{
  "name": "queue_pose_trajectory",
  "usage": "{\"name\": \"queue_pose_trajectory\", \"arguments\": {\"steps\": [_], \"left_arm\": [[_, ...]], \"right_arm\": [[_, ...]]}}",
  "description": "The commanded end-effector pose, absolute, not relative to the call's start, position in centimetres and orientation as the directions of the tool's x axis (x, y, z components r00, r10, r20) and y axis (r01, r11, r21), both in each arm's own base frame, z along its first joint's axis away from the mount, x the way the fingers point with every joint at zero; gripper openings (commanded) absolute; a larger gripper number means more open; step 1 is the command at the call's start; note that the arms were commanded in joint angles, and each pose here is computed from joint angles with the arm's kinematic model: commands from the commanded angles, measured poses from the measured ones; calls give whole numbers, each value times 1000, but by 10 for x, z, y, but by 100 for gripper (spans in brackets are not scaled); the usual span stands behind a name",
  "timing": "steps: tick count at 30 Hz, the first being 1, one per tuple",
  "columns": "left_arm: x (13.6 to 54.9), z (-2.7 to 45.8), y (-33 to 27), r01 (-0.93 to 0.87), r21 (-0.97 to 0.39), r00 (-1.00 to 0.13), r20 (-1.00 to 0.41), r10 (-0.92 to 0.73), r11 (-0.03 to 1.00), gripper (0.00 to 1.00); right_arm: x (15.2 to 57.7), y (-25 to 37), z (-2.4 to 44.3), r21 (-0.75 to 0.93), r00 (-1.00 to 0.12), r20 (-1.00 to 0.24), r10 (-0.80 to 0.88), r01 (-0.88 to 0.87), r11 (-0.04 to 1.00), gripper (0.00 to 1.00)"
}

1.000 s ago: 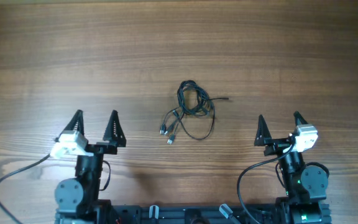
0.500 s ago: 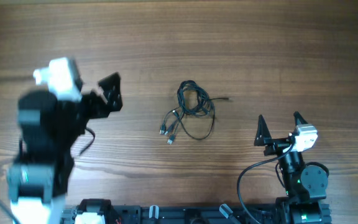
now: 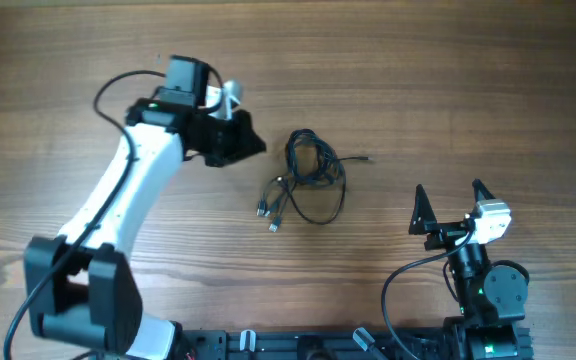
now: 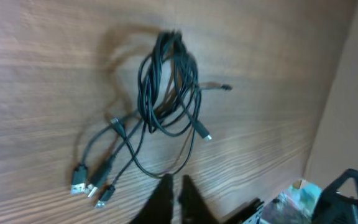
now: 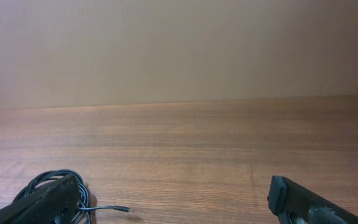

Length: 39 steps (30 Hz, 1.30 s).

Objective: Untangle cables

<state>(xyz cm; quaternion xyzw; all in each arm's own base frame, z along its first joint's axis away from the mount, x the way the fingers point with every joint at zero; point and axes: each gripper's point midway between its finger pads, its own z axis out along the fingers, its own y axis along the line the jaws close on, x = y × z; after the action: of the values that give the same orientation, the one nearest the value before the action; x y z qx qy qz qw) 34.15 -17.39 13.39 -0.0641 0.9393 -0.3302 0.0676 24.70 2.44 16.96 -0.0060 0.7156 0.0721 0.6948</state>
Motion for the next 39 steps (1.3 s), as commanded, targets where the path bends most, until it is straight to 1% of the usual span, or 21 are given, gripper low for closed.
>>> {"name": "queue_pose_trajectory", "arguments": {"steps": [1,3,4,5,6,7,8,10,13,17,18,19,22,25,26,28,29,30,31,35,39], "left_arm": [[342,119,-180,-72,-506,-978,-132,-160,859,6],[345,113,-181,-86,-411,-966,-188,-176,908,21],[349,114,-187,-58,-387,-960,-231,-158,920,31],[353,116,-193,-33,-375,-952,-271,-144,926,38],[358,119,-202,-4,-370,-941,-314,-129,929,42],[362,122,-208,17,-363,-929,-350,-120,932,43],[364,123,-209,22,-349,-921,-372,-117,937,48],[368,123,-205,10,-324,-911,-392,-125,946,49],[373,123,-197,-26,-300,-899,-411,-153,954,56],[380,125,-193,-34,-283,-883,-441,-162,959,57],[382,126,-195,-31,-289,-878,-450,-164,957,62],[384,127,-197,-26,-297,-876,-453,-165,954,65],[381,116,-203,-17,-295,-891,-430,-149,955,64],[371,97,-213,2,-305,-925,-362,-114,952,64],[367,90,-211,-6,-290,-935,-338,-108,957,64],[363,83,-207,-17,-275,-945,-311,-106,961,51],[360,81,-206,-22,-267,-949,-298,-104,964,40],[356,79,-204,-26,-258,-954,-283,-101,966,36],[352,75,-203,-30,-253,-961,-259,-97,967,37],[339,55,-225,-16,-345,-987,-143,-69,938,38],[336,34,-225,-31,-335,-993,-94,-66,942,36]], "right_arm": [[247,22,170,108,-31,-994,105,-94,990,100],[247,22,170,108,-31,-994,106,-94,990,100],[247,22,170,108,-31,-994,105,-94,990,98],[247,22,170,108,-31,-994,105,-94,990,100],[247,22,170,108,-31,-994,105,-94,990,100],[247,22,170,108,-31,-994,105,-94,990,100],[247,22,170,108,-31,-994,105,-94,990,100],[247,22,170,108,-31,-994,106,-94,990,100],[247,22,170,108,-31,-994,105,-94,990,100],[247,22,170,108,-31,-994,105,-94,990,100],[247,22,170,108,-31,-994,105,-94,990,100],[247,22,170,108,-31,-994,105,-94,990,100],[247,22,170,108,-31,-994,105,-94,990,100],[247,22,170,108,-31,-994,105,-94,990,100],[247,22,170,108,-31,-994,105,-94,990,100],[247,22,170,108,-31,-994,105,-94,990,100],[247,22,170,108,-31,-994,105,-94,990,100],[247,22,170,108,-31,-994,105,-94,990,100],[247,22,170,108,-31,-994,105,-94,990,100],[247,22,170,108,-31,-994,105,-94,990,100],[247,22,170,108,-31,-994,105,-94,990,100]]}}
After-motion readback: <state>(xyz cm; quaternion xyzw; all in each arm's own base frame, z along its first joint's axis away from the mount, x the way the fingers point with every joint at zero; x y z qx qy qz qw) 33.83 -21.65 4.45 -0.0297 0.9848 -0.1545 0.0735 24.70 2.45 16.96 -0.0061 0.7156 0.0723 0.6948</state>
